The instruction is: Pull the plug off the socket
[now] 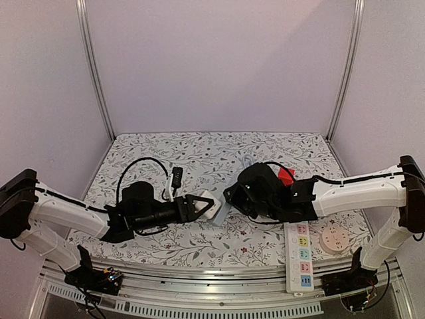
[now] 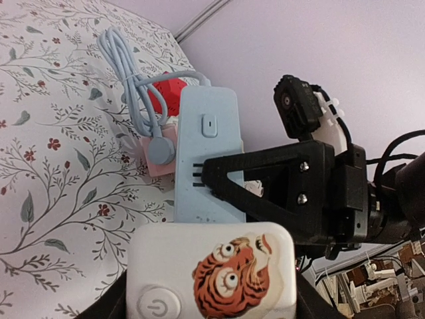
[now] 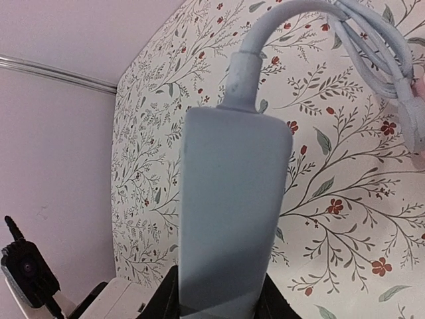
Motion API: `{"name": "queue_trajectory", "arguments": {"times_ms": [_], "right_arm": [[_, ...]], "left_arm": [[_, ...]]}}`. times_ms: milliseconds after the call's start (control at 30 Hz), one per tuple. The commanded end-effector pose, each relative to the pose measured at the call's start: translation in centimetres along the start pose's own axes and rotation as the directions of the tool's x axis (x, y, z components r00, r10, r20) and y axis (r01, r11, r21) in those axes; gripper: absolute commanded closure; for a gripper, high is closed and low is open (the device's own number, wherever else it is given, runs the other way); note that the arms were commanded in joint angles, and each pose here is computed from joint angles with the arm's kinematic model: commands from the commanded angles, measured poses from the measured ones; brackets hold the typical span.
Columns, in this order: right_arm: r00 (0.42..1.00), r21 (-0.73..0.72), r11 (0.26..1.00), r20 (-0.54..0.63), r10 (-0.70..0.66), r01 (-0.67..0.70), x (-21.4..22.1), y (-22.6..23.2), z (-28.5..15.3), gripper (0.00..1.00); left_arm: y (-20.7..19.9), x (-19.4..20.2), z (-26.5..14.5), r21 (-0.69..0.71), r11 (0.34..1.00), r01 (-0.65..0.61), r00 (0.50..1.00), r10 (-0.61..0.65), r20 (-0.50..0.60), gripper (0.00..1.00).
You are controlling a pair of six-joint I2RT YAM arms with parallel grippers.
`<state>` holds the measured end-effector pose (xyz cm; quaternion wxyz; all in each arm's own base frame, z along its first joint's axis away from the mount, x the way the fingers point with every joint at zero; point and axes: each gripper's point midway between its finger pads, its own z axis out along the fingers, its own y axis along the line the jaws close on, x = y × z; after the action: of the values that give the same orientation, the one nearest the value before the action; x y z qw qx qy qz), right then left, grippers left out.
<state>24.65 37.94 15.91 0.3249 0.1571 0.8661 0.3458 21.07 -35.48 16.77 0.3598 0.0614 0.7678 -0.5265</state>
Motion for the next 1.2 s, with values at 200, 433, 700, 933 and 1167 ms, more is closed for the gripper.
{"name": "queue_trajectory", "arguments": {"times_ms": [200,433,700,933,1167], "right_arm": [[0.993,0.076,0.993,0.066,-0.098,0.093,-0.7,-2.2,-1.2,1.00],[0.964,0.114,0.963,0.078,-0.254,0.245,0.3,-2.4,-2.0,1.00],[0.932,0.203,0.921,0.084,-0.353,0.331,0.2,-2.8,-1.9,1.00],[0.972,0.166,0.975,0.162,-0.172,0.145,-1.4,-2.3,-3.6,1.00],[0.967,0.136,0.983,0.207,-0.149,0.122,-3.5,-0.2,-5.5,1.00]], "left_arm": [[-2.4,-3.6,-1.3,0.093,0.995,0.034,0.991,-0.045,0.122,1.00],[-2.5,-4.5,-1.7,0.095,0.992,0.082,0.988,-0.093,0.126,1.00],[-2.8,-5.6,-1.2,0.095,0.987,0.128,0.987,-0.136,0.087,1.00],[-2.6,-5.9,-2.3,0.102,0.994,0.038,0.988,-0.052,0.143,1.00],[-1.5,-4.1,-2.9,0.034,0.996,-0.076,0.991,0.072,0.109,1.00]]}}
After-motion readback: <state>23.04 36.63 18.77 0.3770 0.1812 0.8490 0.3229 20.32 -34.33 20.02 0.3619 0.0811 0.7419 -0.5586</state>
